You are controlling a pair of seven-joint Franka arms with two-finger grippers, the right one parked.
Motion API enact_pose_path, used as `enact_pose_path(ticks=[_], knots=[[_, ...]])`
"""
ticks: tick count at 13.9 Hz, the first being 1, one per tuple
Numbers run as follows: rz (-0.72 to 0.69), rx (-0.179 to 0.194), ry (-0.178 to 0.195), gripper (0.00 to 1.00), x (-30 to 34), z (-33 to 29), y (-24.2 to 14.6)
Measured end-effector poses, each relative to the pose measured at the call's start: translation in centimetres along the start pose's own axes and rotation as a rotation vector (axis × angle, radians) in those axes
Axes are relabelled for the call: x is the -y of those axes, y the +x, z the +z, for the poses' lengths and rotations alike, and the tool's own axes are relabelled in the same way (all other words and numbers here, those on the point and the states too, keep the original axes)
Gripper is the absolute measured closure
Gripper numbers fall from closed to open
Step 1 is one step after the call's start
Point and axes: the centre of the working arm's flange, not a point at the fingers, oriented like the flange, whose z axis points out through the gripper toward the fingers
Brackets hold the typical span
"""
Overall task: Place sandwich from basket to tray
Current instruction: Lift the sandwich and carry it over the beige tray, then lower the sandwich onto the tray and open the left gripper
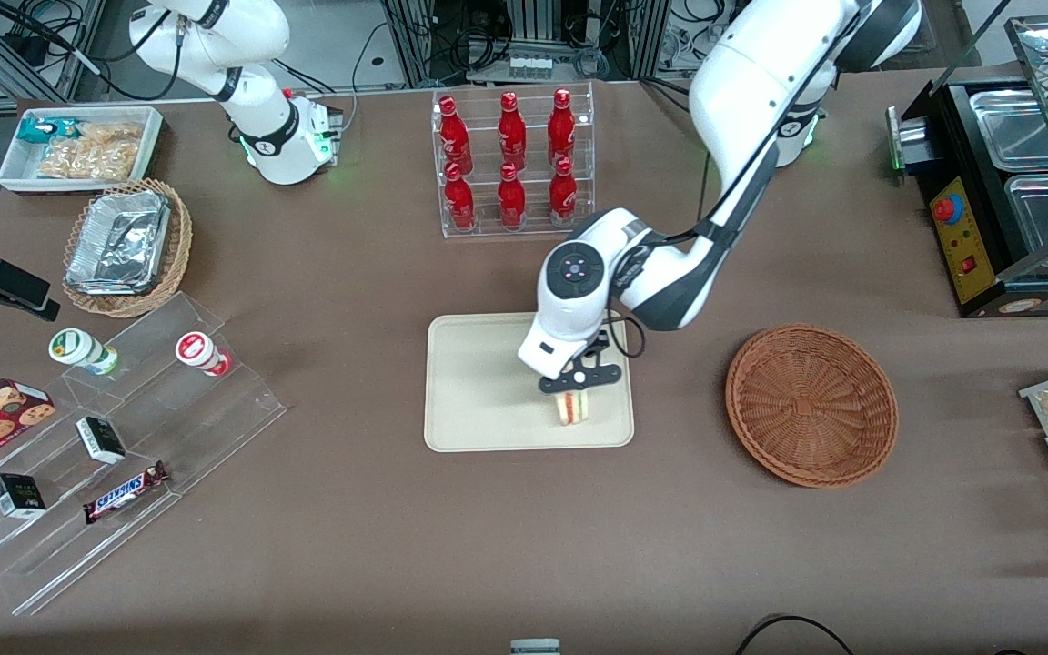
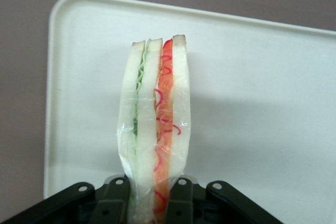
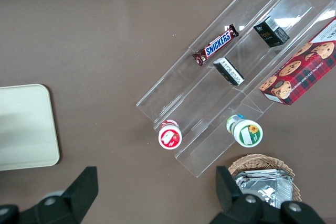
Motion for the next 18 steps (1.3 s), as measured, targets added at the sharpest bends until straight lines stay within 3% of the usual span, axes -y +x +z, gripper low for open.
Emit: enact_pose_path(ticks=[7,10,14,18], knots=[[0.015,0.011,-0.007,0.70,-2.3,2.4,-0.3],[0.018,0.006,0.000,0.44,-2.2,2.7,-0.2],[0.000,-0.041,-0.007,0.04,-1.7,1.0,1.9],[-0.059,-0.085,0.019,0.00,1.0,-5.0,5.3]])
